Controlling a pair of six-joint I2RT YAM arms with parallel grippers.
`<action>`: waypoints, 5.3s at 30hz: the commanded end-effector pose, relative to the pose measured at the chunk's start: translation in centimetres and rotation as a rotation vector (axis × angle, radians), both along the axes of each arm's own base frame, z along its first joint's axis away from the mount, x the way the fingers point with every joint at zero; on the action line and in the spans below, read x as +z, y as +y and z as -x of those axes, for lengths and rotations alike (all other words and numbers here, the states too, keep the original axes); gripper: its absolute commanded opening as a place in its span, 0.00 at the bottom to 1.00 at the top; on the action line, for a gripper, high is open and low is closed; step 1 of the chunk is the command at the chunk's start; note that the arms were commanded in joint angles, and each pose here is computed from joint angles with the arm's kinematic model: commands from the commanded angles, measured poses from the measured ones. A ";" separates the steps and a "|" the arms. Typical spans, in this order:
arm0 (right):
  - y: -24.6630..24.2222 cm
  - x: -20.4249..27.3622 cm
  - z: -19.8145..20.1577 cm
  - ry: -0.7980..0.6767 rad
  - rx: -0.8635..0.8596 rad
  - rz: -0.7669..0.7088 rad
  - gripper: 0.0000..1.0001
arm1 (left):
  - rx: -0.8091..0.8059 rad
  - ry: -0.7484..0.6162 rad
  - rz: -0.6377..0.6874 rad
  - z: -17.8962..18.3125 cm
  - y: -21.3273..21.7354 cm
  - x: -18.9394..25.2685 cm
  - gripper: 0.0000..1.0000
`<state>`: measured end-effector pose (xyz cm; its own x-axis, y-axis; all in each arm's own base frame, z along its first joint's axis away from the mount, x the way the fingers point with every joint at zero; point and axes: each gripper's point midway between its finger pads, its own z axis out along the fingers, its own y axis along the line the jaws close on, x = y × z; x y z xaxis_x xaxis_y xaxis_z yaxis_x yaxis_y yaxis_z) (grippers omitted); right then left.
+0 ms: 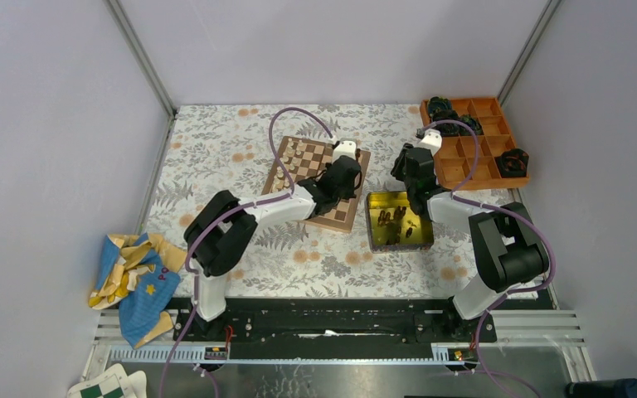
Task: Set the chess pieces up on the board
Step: Place the chess piece on the chessboard.
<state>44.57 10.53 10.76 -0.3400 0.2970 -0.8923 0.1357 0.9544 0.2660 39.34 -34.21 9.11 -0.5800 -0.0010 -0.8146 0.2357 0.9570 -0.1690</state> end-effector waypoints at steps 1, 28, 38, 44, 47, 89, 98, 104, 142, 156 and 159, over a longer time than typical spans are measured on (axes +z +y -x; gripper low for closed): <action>0.0 1.7 -1.0 -0.064 -0.009 -0.025 0.37 | 0.022 -0.062 0.033 -1.5 -1.0 1.3 0.00; 0.1 1.6 -1.0 -0.063 -0.008 -0.027 0.37 | 0.051 -0.079 0.005 -2.7 -0.9 0.4 0.00; 0.1 1.6 -1.0 -0.063 -0.007 -0.027 0.37 | 0.057 -0.069 -0.014 -1.8 0.2 0.2 0.00; 0.1 1.6 -1.0 -0.063 -0.005 -0.026 0.37 | 0.055 -0.061 -0.018 -1.3 0.7 0.0 0.00; 0.1 1.6 -1.0 -0.065 -0.006 -0.026 0.37 | 0.056 -0.058 -0.017 -1.2 0.7 -0.1 0.00; 0.8 1.1 -1.2 -0.045 0.026 -0.029 0.37 | 0.050 -0.032 0.030 -0.2 0.7 -0.5 0.00; 0.8 1.1 -1.2 -0.042 0.028 -0.033 0.37 | 0.047 -0.028 0.040 -0.2 0.5 -0.5 0.00; 0.9 1.1 -1.2 -0.043 0.031 -0.034 0.37 | 0.043 -0.027 0.048 -0.3 0.3 -0.4 0.00; 0.9 1.0 -1.2 -0.039 0.033 -0.034 0.37 | 0.027 -0.004 0.033 0.1 -0.4 -1.4 0.31; 0.9 1.3 -1.3 -0.045 0.041 -0.007 0.36 | 0.026 -0.025 0.033 0.0 -0.5 -0.5 0.50; 1.0 1.7 -1.2 -0.048 0.049 0.016 0.37 | 0.032 -0.046 0.037 -0.1 -0.3 0.6 0.58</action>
<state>44.55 11.11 9.64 -0.3721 0.2797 -0.8851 0.1075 0.9601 0.2582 38.54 -33.82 6.72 -0.6013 -0.0136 -0.7989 0.2087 0.9625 -0.1734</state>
